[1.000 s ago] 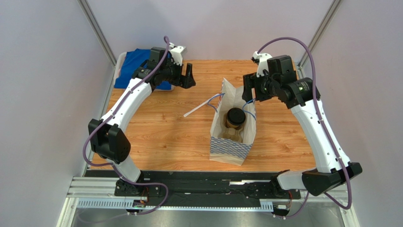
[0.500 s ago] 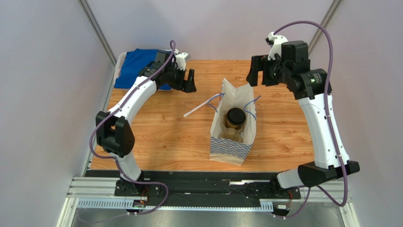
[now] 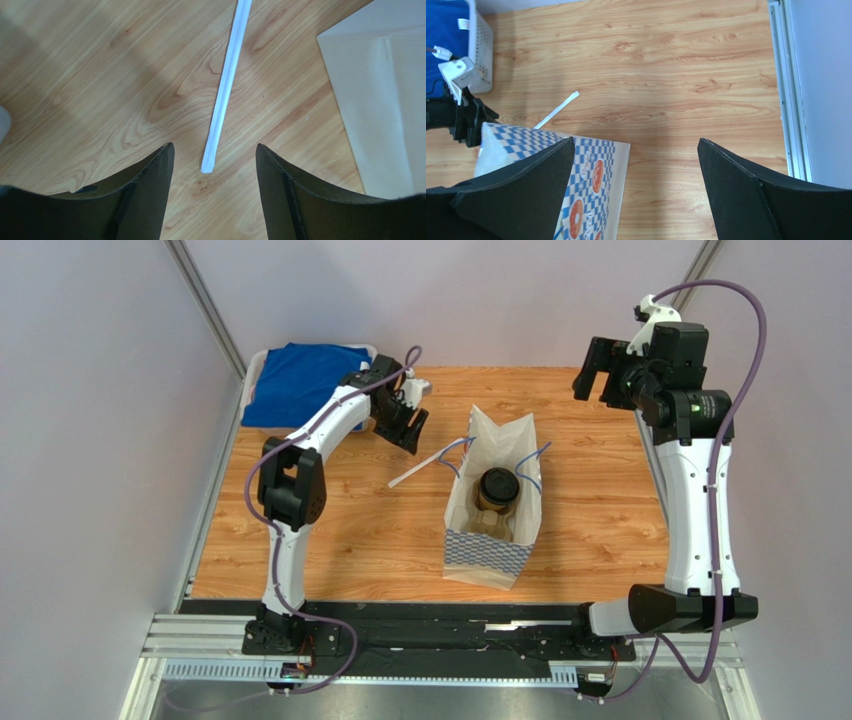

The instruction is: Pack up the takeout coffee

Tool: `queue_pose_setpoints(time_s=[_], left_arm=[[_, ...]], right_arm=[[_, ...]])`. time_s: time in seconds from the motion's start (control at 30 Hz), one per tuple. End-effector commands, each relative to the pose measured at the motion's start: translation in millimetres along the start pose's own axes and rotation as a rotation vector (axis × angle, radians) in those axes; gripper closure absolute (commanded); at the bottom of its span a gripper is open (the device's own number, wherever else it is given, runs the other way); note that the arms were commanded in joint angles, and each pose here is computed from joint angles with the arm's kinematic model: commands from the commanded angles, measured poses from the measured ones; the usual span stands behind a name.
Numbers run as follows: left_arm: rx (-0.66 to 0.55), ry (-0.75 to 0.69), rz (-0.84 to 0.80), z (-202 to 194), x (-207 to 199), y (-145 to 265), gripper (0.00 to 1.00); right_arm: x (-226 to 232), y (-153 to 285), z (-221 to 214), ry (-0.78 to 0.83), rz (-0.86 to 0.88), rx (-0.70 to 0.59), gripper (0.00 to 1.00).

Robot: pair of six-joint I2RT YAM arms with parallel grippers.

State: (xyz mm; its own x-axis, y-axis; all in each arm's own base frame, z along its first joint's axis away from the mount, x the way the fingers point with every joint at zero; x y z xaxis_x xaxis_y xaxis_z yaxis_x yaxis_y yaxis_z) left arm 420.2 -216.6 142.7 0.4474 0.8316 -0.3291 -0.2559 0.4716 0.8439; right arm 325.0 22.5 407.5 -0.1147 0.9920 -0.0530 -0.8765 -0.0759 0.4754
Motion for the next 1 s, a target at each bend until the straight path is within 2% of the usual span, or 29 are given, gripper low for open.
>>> queue_pose_setpoints(time_s=[0.0, 0.4, 0.77, 0.97], left_arm=[[0.055, -0.1, 0.072, -3, -1, -9, 0.31], [0.137, -0.162, 0.113, -23, -12, -49, 0.31], [0.233, -0.192, 0.209, -46, 8, -72, 0.4], [0.295, -0.18, 0.251, -67, 20, -70, 0.61]], right_arm=[[-8, 13, 6, -0.02, -0.04, -0.072, 0.0], [-17, 14, -8, -0.033, -0.069, -0.05, 0.0], [-7, 18, 7, 0.014, 0.015, -0.1, 0.0], [-4, 19, 13, 0.035, 0.042, -0.126, 0.0]])
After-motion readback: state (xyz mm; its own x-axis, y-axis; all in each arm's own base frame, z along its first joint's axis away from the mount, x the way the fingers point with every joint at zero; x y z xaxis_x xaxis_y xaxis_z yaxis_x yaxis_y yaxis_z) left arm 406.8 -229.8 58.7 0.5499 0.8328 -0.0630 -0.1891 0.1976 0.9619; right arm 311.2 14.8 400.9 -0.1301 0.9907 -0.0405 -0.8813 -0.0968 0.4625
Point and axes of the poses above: each gripper's point midway between its finger pads, its own y axis back along the fingers, its own x axis along the line the jaws close on, z = x × y, the point moved 4 cm from there along y, back along the fingers, and after that the axes turned 14 degrees about y, right-handed, at the moved point
